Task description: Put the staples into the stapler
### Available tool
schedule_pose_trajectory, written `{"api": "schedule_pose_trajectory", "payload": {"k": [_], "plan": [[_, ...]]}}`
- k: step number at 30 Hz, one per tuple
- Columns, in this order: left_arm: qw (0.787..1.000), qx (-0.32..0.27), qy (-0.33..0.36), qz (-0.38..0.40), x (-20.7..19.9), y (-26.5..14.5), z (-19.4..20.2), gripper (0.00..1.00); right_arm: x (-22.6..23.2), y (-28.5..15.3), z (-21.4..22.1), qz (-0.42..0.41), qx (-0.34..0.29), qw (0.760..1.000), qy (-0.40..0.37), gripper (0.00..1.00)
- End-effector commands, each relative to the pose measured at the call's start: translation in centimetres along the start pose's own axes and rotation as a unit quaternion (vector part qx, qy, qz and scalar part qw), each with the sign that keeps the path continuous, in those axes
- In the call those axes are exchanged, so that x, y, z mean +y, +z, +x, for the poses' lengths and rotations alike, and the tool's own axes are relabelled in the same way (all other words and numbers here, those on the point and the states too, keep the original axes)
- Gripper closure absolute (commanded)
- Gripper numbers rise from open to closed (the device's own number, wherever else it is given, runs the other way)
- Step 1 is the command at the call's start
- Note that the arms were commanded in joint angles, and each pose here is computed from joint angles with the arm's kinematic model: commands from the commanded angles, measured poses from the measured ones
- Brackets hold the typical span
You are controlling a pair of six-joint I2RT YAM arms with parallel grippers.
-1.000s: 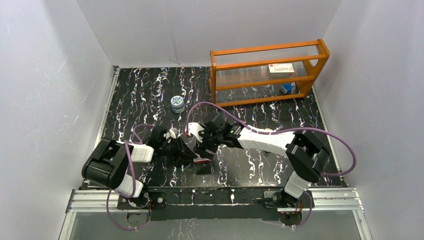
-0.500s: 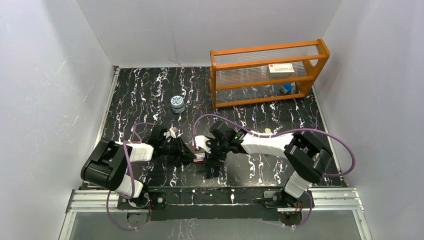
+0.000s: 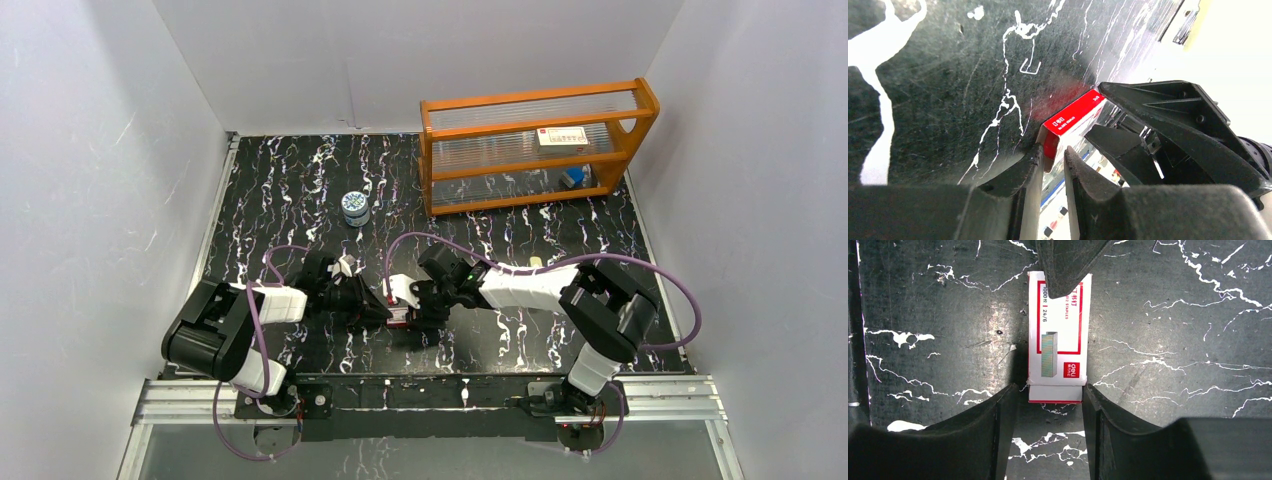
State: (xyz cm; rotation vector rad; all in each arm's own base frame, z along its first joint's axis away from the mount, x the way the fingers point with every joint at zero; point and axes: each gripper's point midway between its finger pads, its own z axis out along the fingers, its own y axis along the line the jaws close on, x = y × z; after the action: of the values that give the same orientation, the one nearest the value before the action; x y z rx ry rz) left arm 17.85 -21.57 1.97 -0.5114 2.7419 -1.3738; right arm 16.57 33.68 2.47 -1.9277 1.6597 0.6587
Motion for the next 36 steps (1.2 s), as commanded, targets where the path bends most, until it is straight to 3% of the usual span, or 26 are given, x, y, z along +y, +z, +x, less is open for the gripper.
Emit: {"api": "schedule_pose_trajectory", "payload": {"k": [1, 10, 20, 36], "plan": [[1.0, -0.001, 0.017, 0.006, -0.8, -0.3, -0.1, 0.8, -0.5, 0.1, 0.4, 0.012, 0.001, 1.0, -0.013, 0.46], [1.0, -0.003, 0.02, 0.004, -0.8, -0.4, -0.2, 0.82, -0.6, 0.1, 0.7, 0.019, 0.007, 1.0, -0.015, 0.54], [0.997, -0.021, 0.071, 0.011, -2.0, -1.3, -0.5, 1.0, -0.4, 0.2, 0.7, 0.008, 0.013, 1.0, -0.008, 0.58], [0.996, -0.036, 0.076, -0.02, -1.0, -1.8, -0.6, 1.0, -0.9, -0.9, 1.5, 0.031, 0.031, 0.999, -0.025, 0.61]]}}
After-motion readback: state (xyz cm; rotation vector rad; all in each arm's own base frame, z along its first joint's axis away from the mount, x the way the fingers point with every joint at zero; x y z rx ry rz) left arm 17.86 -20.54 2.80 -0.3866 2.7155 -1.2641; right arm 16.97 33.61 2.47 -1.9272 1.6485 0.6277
